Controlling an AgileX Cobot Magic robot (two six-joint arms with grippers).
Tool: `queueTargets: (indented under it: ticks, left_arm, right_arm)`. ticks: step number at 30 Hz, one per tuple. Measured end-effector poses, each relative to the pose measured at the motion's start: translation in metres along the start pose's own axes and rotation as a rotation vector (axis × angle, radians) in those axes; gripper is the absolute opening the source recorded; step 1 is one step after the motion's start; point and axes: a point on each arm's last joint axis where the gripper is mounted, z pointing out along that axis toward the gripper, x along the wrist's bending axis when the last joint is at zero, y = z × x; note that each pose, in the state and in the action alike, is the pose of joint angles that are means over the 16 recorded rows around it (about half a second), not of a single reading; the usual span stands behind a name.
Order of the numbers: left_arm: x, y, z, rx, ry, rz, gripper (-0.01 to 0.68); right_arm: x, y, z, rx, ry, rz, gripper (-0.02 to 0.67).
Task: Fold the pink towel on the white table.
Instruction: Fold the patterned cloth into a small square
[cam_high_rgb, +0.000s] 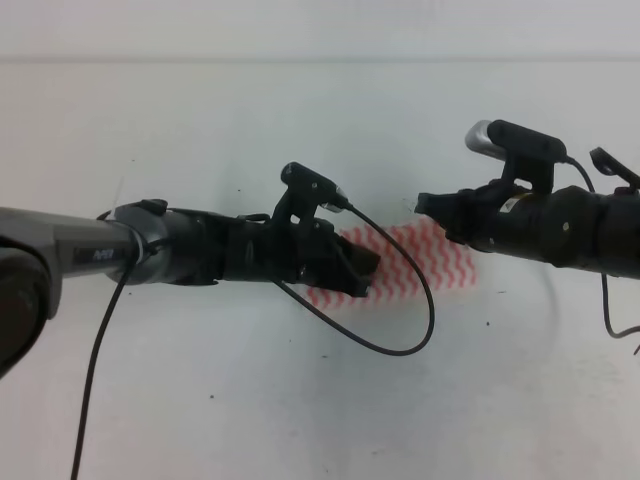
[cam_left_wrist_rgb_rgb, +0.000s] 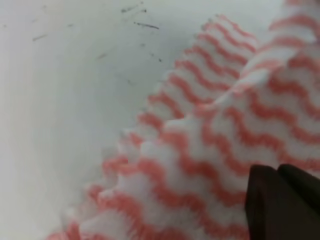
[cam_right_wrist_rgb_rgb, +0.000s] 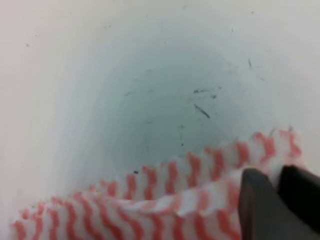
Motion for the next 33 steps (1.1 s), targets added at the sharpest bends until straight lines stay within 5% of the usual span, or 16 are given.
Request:
queueTargets:
  ticks: [8,14,29,33]
  left_arm:
    - [0.000,0.000,0.000,-0.002,-0.001,0.000,-0.005]
    - [-0.002,0.003,-0.002,-0.012,-0.013,0.010,-0.005]
    - [-0.019,0.026,-0.013,-0.072,-0.062,0.020,-0.005]
    - [-0.026,0.030,-0.009,-0.067,-0.056,0.018,-0.005]
  right_arm:
    - [0.001,0.008,-0.001,-0.086,0.011,-0.002,0.256]
    - [-0.002,0.013,-0.001,-0.116,0.007,-0.003,0.295]
    - [-0.010,0.021,-0.020,0.049,-0.018,-0.073,0.017]
    - [-0.012,0.031,-0.031,0.078,-0.024,-0.088,-0.009]
